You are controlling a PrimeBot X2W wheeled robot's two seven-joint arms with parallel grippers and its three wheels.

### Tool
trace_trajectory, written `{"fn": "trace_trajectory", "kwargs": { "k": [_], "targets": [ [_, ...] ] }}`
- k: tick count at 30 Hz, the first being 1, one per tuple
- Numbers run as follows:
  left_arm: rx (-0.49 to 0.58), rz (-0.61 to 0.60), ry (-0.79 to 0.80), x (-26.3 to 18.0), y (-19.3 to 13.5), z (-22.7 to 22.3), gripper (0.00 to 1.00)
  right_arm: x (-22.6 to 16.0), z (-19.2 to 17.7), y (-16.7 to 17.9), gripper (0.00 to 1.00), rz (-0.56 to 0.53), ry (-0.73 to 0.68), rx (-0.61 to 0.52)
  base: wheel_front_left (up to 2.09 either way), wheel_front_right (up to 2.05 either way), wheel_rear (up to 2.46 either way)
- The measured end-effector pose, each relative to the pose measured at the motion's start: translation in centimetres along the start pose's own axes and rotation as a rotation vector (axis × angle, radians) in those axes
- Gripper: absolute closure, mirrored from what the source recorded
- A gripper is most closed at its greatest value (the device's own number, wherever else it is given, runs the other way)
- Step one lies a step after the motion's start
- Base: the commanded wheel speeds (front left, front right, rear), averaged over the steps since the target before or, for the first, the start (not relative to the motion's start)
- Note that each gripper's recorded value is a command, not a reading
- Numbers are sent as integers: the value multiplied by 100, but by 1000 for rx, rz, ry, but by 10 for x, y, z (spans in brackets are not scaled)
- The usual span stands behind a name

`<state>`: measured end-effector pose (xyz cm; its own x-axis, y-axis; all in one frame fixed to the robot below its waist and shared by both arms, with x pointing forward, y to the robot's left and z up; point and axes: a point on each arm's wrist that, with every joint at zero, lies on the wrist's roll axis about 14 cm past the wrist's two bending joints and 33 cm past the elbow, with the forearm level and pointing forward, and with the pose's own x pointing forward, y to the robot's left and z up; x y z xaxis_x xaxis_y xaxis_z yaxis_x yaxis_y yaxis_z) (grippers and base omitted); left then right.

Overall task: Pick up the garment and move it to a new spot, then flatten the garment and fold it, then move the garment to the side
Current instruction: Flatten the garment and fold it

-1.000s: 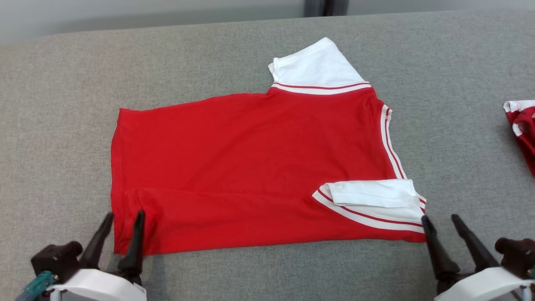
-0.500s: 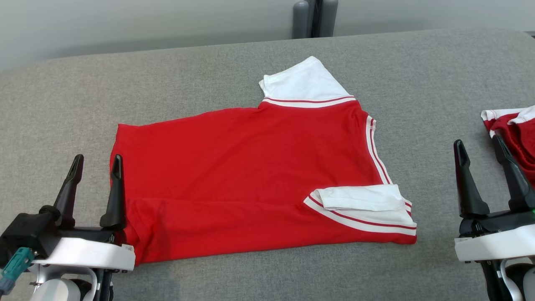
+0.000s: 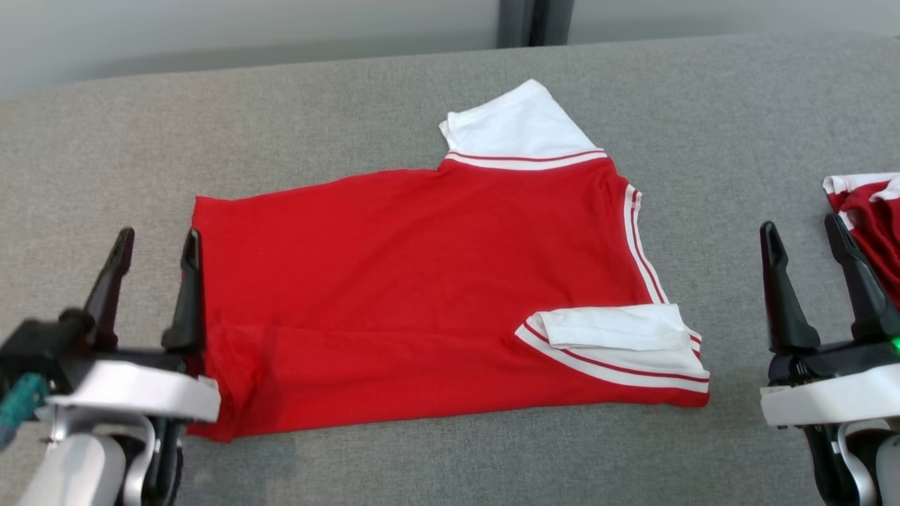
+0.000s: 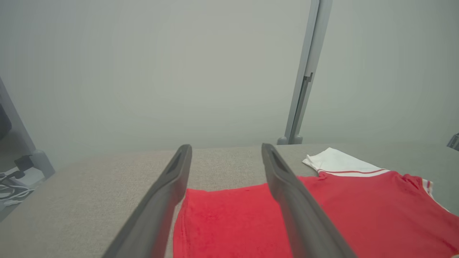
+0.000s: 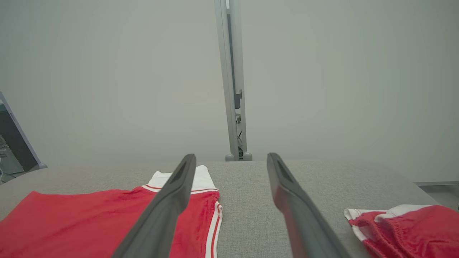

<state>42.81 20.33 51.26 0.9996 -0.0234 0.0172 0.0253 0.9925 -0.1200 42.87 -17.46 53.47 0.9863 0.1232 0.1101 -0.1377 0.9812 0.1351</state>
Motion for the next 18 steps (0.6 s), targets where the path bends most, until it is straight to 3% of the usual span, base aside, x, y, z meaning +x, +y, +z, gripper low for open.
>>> {"fn": "trace_trajectory", "kwargs": {
  "k": [6,18],
  "targets": [
    [-26,15,100,38,12,-24,0,12,-10,0,0,2,12,20,0,0,0],
    [-65,22,491,84,46,-143,0,24,-62,-15,0,-42,106,53,0,0,0]
  ]
}}
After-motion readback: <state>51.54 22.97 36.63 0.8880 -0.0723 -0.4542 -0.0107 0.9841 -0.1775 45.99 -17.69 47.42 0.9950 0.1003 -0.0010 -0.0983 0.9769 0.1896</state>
